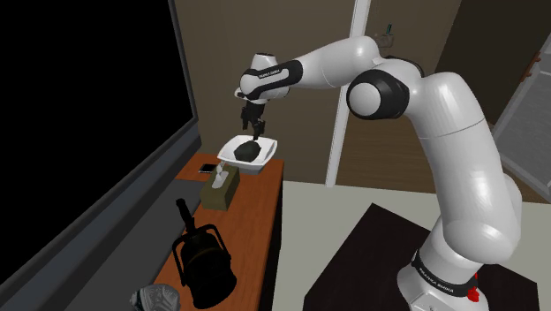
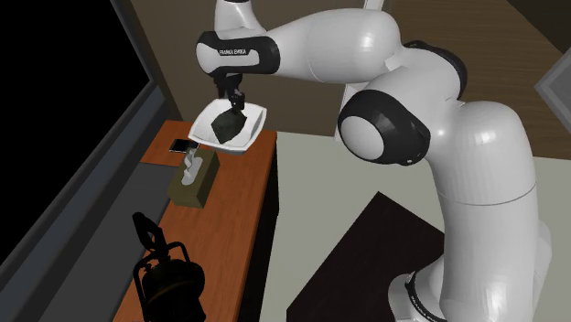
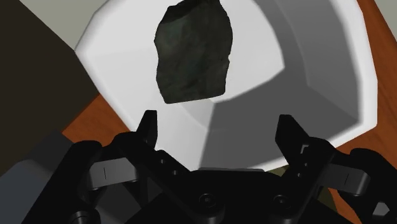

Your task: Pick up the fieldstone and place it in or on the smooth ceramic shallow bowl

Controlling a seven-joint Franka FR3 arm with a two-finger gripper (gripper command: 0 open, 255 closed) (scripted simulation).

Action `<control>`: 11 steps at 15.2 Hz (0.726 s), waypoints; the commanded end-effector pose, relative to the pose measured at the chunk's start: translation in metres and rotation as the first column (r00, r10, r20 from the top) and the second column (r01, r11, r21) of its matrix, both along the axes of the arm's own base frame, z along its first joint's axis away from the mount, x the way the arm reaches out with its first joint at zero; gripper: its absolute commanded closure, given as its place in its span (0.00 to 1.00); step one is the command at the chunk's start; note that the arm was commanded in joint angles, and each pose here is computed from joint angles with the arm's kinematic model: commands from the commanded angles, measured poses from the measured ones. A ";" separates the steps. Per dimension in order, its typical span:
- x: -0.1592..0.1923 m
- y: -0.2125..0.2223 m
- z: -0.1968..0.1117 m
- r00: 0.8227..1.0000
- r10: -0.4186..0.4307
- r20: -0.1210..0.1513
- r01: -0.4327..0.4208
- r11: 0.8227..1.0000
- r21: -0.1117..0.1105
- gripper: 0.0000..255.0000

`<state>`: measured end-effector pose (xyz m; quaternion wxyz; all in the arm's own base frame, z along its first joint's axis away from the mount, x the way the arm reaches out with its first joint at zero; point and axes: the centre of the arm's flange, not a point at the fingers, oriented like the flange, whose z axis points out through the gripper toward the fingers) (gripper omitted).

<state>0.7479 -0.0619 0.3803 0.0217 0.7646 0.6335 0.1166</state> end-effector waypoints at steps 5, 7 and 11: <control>-0.010 -0.006 0.049 1.000 0.000 0.000 0.000 1.000 0.000 0.00; -0.010 -0.006 0.049 1.000 0.000 0.000 0.000 1.000 0.000 0.00; -0.010 -0.006 0.049 1.000 0.000 0.000 0.000 1.000 0.000 0.00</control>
